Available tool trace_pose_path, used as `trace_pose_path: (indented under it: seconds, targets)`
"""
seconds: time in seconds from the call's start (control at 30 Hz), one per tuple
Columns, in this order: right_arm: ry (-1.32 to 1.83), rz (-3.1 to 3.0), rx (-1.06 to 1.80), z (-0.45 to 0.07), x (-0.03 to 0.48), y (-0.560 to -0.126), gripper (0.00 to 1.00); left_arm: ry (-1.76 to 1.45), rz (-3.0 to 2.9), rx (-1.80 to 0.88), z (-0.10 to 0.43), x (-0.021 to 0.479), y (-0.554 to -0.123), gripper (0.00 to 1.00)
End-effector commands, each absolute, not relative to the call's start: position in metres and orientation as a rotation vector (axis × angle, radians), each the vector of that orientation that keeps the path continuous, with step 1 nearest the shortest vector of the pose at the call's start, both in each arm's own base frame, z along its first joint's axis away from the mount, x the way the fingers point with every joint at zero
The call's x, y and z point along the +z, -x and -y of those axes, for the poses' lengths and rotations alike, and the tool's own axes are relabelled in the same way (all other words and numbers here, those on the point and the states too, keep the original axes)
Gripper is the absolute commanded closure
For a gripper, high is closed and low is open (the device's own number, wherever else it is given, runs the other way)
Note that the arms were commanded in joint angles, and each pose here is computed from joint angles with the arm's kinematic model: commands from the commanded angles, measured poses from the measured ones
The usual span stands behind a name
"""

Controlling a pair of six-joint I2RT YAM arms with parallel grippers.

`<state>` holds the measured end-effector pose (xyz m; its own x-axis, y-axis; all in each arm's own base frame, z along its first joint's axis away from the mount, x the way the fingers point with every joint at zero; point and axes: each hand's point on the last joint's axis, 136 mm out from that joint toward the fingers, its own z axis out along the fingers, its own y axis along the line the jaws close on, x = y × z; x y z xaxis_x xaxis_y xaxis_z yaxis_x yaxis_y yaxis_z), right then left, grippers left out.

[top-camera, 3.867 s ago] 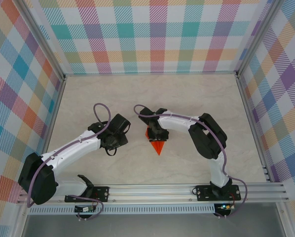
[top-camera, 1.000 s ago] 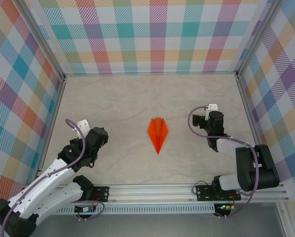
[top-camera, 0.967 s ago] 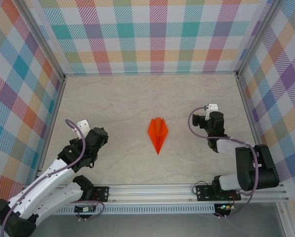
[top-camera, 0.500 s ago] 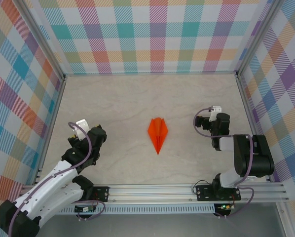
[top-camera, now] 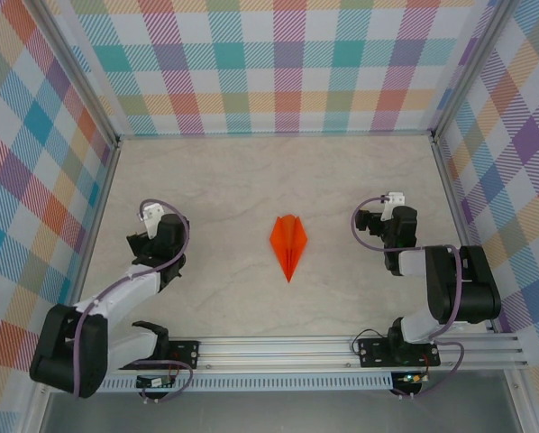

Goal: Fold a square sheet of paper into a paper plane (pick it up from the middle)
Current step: Reset both arms

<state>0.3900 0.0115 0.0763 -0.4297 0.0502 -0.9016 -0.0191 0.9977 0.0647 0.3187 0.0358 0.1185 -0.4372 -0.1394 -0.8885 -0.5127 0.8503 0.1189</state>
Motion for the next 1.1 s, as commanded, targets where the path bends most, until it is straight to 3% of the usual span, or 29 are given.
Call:
trace_pose_path:
  seconds: [0.0, 0.3, 0.6, 1.07]
  targets:
    - [-0.029, -1.958, 0.088, -0.013, 0.091, -0.397, 0.00, 0.392, -1.911, 0.327, -0.023, 0.125, -0.349, 0.00]
    - [-0.022, -1.960, 0.093, -0.014, 0.090, -0.397, 0.00, 0.394, -1.869, 0.241, -0.036, 0.106, -0.374, 0.00]
    - [-0.020, -1.960, 0.094, -0.015, 0.091, -0.397, 0.00, 0.212, -1.884, 0.106, -0.007, 0.093, -0.379, 0.00]
    - [-0.019, -1.962, 0.096, -0.015, 0.090, -0.397, 0.00, 0.240, -1.942, 0.136, -0.012, 0.083, -0.391, 0.00]
